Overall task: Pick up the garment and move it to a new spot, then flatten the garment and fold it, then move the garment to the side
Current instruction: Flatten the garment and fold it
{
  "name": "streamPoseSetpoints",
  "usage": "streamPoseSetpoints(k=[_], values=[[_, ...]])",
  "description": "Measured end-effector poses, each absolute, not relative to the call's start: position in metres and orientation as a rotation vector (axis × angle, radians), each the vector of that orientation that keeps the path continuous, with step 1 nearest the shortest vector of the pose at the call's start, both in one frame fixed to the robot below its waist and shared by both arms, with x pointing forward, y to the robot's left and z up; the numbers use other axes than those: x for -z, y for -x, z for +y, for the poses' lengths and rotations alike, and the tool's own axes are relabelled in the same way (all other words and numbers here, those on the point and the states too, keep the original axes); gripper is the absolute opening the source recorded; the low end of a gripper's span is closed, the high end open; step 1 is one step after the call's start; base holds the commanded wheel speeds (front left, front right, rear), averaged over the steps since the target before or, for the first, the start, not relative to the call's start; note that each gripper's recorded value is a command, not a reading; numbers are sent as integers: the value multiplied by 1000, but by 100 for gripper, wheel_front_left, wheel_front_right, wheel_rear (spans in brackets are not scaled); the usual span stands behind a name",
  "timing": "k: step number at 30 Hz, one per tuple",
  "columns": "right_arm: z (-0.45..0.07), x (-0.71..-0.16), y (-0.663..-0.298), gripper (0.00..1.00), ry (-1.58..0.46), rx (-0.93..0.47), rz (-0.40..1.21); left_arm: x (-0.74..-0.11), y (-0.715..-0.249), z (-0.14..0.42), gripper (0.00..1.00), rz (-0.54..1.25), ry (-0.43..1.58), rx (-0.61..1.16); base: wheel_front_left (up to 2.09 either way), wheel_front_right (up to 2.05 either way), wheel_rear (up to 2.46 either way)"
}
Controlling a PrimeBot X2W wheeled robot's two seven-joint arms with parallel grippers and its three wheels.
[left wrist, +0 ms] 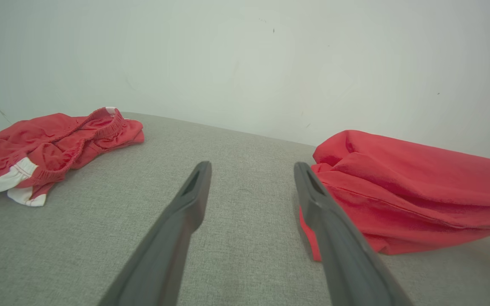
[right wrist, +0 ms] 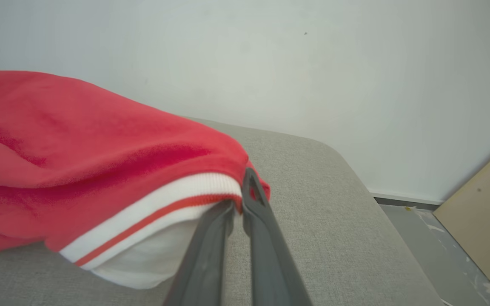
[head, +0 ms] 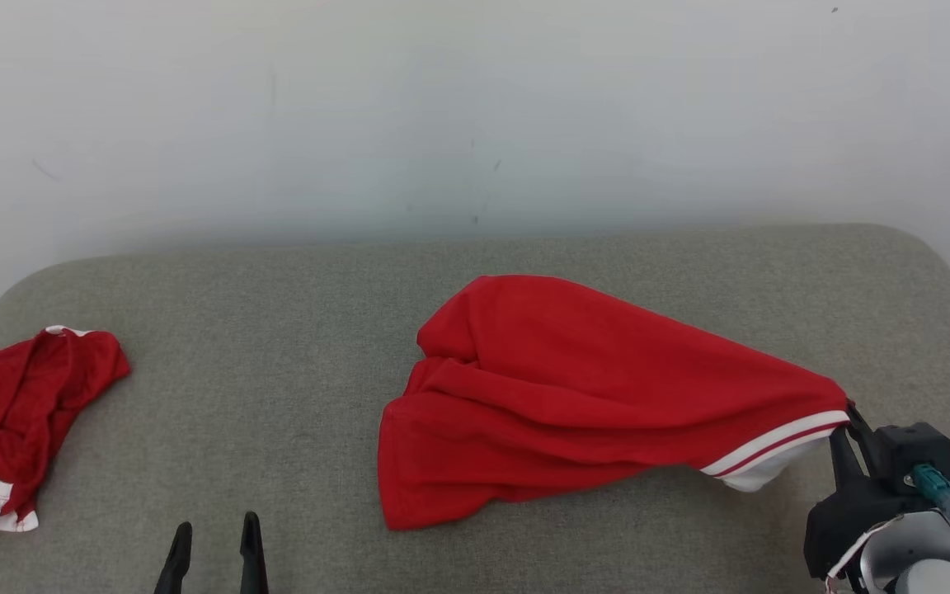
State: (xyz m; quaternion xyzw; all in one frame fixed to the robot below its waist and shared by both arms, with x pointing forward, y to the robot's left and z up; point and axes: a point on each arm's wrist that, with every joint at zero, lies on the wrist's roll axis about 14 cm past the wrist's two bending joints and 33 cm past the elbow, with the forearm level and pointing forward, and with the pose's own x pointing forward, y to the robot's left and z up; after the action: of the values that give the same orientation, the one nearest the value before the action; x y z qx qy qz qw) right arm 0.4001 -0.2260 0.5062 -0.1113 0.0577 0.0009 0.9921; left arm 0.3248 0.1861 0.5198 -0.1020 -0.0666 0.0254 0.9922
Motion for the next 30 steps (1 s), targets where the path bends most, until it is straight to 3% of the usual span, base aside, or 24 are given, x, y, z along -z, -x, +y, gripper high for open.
streamPoseSetpoints(k=[8,17,24,30], values=[[-222,-527,-365,0,179,35,120,-519,-328,185,100,-128,204,-46,0,0,0],[-235,-479,-337,0,186,84,405,-516,-333,182,100,-119,205,-39,0,0,0],[-225,-436,-373,0,241,13,550,-517,-335,185,100,-121,207,-48,0,0,0],[-204,-434,-409,0,264,-50,541,-512,-328,197,100,-109,203,-84,0,0,0]])
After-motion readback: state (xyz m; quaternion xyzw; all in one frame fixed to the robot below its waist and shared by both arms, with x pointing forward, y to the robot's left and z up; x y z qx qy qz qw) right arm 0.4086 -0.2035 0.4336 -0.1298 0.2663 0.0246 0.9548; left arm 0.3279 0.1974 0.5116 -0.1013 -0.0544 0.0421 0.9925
